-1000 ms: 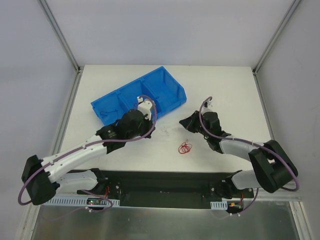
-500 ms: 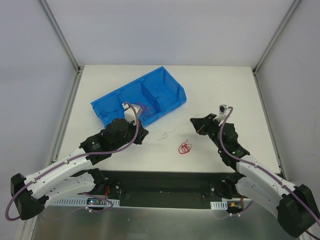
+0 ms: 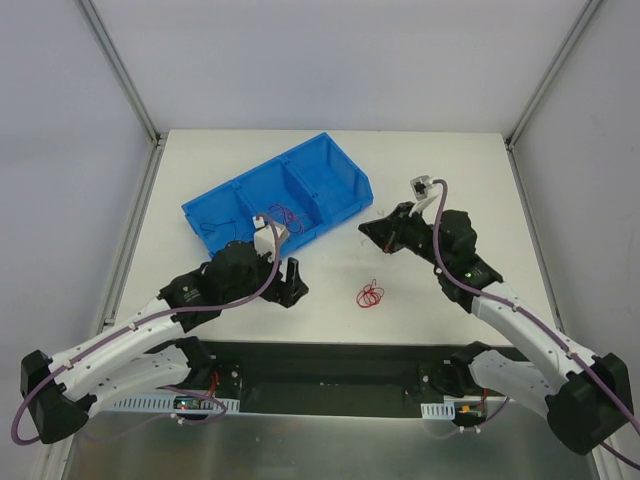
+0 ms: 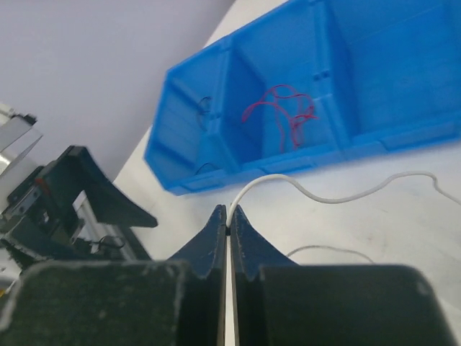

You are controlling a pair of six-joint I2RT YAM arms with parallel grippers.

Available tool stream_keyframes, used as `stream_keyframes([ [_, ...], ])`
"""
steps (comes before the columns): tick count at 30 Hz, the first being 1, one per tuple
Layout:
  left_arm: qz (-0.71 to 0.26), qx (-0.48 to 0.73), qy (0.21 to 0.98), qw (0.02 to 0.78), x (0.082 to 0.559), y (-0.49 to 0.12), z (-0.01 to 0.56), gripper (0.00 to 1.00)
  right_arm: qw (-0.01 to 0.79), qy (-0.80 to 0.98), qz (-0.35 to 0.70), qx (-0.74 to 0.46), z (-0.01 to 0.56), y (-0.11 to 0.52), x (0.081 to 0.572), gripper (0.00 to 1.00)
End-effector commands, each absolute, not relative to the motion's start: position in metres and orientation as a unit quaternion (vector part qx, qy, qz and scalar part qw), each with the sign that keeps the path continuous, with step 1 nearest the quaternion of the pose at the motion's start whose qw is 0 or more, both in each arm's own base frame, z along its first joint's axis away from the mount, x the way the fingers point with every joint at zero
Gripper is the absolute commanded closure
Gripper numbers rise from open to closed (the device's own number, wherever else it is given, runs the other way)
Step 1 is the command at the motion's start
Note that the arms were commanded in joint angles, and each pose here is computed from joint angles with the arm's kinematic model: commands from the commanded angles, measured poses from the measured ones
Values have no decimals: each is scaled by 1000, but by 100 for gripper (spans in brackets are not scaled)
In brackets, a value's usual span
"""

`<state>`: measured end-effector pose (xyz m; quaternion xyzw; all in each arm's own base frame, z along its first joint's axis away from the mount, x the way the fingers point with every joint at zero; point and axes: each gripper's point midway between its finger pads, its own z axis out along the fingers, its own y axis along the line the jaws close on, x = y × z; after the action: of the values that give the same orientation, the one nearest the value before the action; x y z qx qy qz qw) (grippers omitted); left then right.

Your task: Untangle the cables

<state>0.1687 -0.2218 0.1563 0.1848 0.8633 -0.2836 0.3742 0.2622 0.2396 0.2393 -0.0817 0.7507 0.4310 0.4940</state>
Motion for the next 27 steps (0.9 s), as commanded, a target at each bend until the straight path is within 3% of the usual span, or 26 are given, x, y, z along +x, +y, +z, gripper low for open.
stream_keyframes([
  [1, -343, 207, 817, 414, 169, -238, 203, 22, 467, 693, 517, -185, 282, 278, 231, 100],
  [8, -317, 147, 807, 476, 211, -233, 233, 22, 410, 651, 585, -255, 293, 311, 199, 100],
  [16, -419, 169, 731, 511, 210, -247, 227, 1, 311, 550, 717, -296, 319, 334, 158, 99],
  [23, -443, 180, 689, 545, 214, -256, 227, 2, 237, 509, 770, -302, 325, 350, 140, 100],
  [27, -420, 167, 708, 542, 236, -263, 225, 5, 227, 515, 771, -297, 321, 356, 138, 100],
])
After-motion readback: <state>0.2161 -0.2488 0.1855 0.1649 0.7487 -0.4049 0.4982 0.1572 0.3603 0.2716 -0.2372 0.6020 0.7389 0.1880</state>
